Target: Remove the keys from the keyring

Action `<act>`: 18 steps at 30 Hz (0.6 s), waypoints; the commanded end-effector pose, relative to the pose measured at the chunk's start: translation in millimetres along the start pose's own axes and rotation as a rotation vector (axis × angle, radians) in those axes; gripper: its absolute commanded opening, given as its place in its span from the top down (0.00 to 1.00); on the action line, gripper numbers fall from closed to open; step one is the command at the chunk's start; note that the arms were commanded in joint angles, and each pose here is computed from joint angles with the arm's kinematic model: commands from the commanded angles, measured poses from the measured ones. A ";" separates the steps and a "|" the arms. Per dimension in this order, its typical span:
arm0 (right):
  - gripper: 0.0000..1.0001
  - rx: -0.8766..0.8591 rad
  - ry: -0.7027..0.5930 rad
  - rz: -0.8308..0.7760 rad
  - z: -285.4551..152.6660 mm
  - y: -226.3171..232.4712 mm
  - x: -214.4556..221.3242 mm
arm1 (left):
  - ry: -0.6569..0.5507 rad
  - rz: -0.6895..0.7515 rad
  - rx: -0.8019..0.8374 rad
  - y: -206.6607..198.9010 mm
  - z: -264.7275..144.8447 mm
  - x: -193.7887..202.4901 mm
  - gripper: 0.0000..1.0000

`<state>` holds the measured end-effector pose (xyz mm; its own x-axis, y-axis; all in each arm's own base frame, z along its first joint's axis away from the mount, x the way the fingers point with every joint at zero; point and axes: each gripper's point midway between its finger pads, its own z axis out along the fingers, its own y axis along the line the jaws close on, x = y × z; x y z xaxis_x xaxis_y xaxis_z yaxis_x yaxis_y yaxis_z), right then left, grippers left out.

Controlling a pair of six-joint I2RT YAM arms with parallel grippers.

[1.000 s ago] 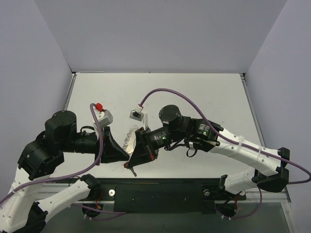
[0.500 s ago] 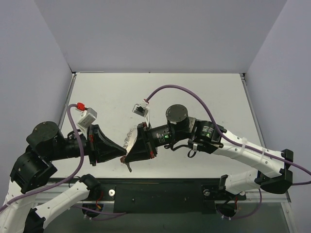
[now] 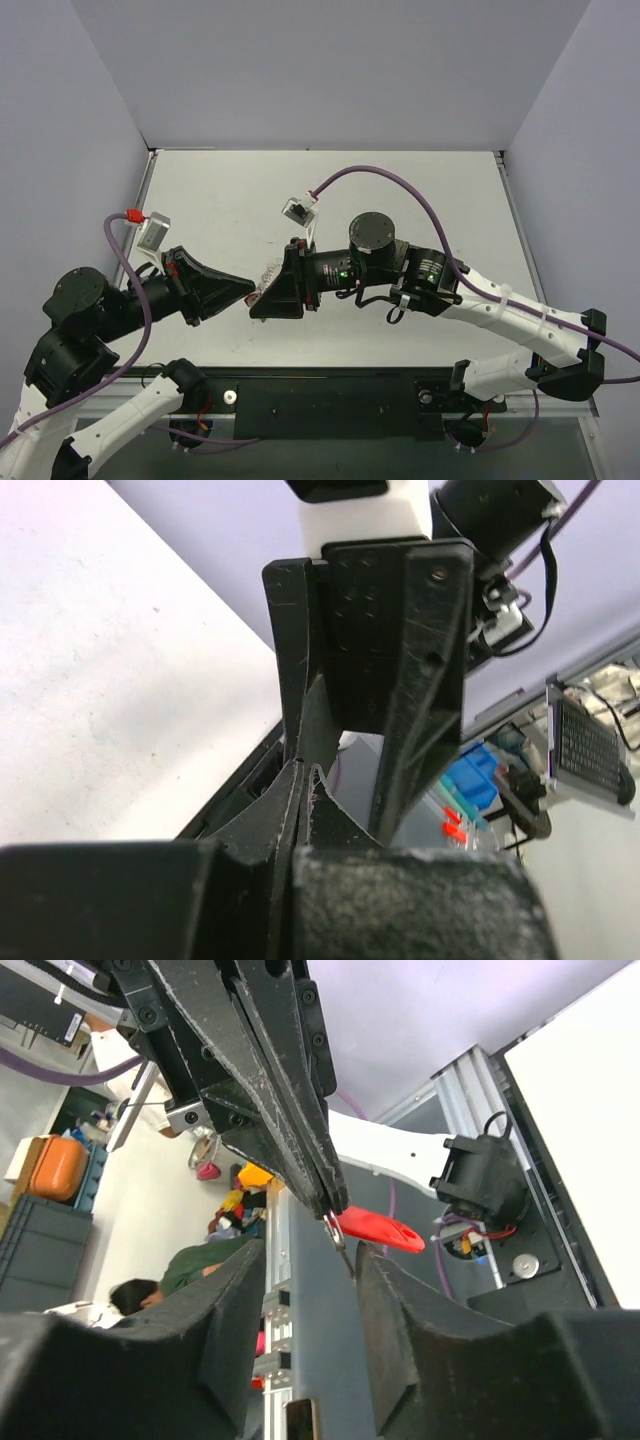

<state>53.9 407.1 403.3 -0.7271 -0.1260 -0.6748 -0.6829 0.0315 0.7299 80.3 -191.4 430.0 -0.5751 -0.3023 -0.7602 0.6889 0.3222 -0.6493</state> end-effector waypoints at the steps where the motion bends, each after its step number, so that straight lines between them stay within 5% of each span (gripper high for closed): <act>1: 0.60 -0.046 -0.129 -0.028 -6.3 14.3 -24.8 | -0.163 -0.026 -0.011 -3.7 -1.6 -30.3 1.00; 10: 0.59 -0.085 -0.305 0.024 -9.5 10.8 -45.4 | -0.317 -0.120 -0.090 10.7 -8.6 -51.4 1.00; 18: 0.59 -0.123 -0.381 0.050 -3.4 11.5 -58.9 | -0.336 -0.159 -0.091 17.3 -5.7 -49.1 1.00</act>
<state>83.5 415.3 400.9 -0.7811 0.1135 -0.6140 -0.6157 0.0241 0.7876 115.9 -170.5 437.4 -0.5222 -0.5653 -0.6385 0.5369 0.3638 -0.7612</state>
